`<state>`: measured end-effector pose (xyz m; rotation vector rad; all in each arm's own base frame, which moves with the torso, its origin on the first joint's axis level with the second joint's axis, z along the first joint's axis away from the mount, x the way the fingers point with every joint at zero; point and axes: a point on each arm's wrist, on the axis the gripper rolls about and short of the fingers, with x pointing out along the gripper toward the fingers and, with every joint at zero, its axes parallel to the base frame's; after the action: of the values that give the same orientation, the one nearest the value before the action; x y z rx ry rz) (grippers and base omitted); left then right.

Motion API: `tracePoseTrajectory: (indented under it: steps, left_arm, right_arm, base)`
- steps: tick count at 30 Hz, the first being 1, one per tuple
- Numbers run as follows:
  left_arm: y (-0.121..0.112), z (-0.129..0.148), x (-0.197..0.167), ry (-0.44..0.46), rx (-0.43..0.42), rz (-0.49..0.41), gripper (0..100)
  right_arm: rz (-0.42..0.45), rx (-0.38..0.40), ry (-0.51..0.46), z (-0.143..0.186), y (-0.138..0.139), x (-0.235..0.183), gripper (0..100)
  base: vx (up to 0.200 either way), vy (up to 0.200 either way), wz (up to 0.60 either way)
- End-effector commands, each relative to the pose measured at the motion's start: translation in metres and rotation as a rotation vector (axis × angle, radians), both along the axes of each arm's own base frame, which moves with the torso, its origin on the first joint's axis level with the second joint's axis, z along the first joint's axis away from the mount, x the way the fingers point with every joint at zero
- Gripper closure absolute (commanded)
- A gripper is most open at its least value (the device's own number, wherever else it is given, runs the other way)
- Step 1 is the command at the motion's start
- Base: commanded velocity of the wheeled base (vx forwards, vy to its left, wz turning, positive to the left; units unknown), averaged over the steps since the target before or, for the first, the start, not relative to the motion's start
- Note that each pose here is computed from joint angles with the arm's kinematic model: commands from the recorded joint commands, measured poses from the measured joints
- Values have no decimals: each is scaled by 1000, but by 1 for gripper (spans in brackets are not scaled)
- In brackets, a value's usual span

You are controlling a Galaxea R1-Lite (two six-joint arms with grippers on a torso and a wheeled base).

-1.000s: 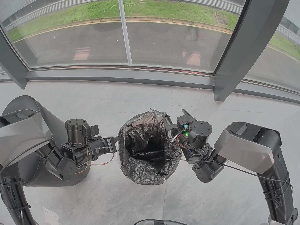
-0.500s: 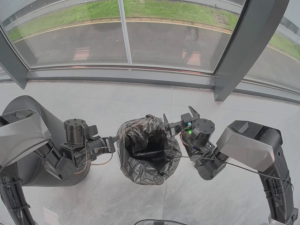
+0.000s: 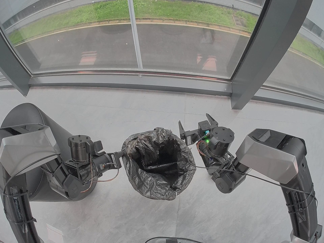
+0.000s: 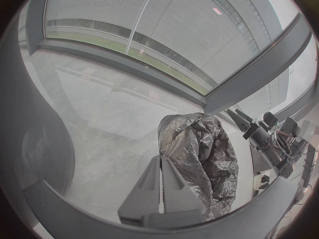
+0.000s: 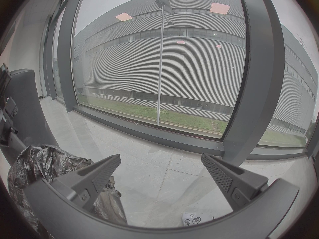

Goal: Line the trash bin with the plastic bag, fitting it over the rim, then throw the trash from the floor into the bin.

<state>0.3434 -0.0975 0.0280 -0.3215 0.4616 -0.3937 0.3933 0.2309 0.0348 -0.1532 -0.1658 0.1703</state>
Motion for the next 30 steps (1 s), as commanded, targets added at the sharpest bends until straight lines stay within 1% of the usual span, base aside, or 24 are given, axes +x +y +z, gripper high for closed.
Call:
tracePoseTrajectory:
  steps: [1, 7, 17, 18, 23, 30]
  left_arm:
    - [1, -19, -1, 45, 13, 2, 100]
    - [1, -33, -2, 81, 18, 1, 100]
    - [-5, -42, -4, 95, 10, -17, 100]
    - [-6, -46, -3, 109, 0, -12, 100]
    - [-5, -53, -3, 125, 2, -10, 100]
    - [-5, -63, -2, 120, -3, -3, 100]
  right_arm:
    - [-7, 6, -10, 5, -3, 1, 0]
    - [-16, 7, -10, 5, -7, 3, 0]
    - [-26, 6, -10, 5, -10, 5, 0]
    - [-28, 6, -7, 4, -11, 6, 0]
    - [-30, 6, -7, 4, -12, 6, 0]
    - [-30, 6, -7, 4, -12, 6, 0]
  base:
    - [0, 0, 0]
    - [0, 0, 0]
    - [0, 0, 0]
    - [0, 0, 0]
    - [0, 0, 0]
    - [0, 0, 0]
